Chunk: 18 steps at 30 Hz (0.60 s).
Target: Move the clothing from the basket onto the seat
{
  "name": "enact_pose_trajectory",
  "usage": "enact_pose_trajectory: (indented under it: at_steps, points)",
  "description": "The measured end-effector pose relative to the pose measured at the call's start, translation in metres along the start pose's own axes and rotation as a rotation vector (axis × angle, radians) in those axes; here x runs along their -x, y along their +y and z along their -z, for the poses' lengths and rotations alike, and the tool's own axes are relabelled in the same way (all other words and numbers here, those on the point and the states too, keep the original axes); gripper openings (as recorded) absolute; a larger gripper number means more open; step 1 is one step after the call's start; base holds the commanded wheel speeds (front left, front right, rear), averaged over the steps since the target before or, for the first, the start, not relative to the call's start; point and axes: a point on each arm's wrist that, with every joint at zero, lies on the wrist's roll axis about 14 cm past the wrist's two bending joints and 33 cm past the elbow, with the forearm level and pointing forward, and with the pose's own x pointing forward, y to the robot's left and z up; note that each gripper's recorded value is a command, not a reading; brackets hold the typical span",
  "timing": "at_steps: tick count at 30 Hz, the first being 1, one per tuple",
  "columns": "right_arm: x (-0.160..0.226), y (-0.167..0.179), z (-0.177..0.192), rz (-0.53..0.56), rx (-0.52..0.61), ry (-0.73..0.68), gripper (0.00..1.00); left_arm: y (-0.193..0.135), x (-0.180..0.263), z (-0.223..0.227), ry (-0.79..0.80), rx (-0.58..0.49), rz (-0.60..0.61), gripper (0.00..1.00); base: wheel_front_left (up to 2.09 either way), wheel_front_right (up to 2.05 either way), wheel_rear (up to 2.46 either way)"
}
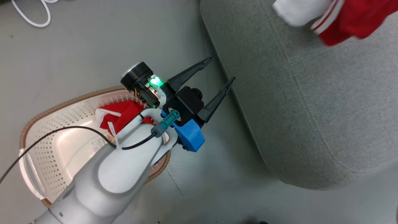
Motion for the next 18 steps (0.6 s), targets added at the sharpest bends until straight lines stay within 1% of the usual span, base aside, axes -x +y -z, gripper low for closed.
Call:
enact_pose_trajectory:
  at_steps: [5, 8, 13, 18]
  points:
    - [-0.026, -0.032, 0.007, 0.051, 0.098, -0.02, 0.0, 0.019, 0.002, 0.027, 0.025, 0.018, -0.021, 1.0, 0.0, 0.0, 0.0]
    - [-0.032, -0.049, 0.021, 0.084, 0.144, 0.005, 0.0, 0.026, 0.001, 0.039, 0.029, 0.032, -0.029, 1.0, 0.0, 0.0, 0.0]
    - [-0.027, -0.062, 0.062, 0.116, 0.183, 0.107, 0.0, 0.032, -0.001, 0.06, 0.038, 0.058, -0.027, 1.0, 0.0, 0.0, 0.0]
    - [-0.007, -0.064, 0.119, 0.125, 0.201, 0.263, 0.0, 0.032, -0.002, 0.077, 0.049, 0.089, -0.022, 1.0, 0.0, 0.0, 0.0]
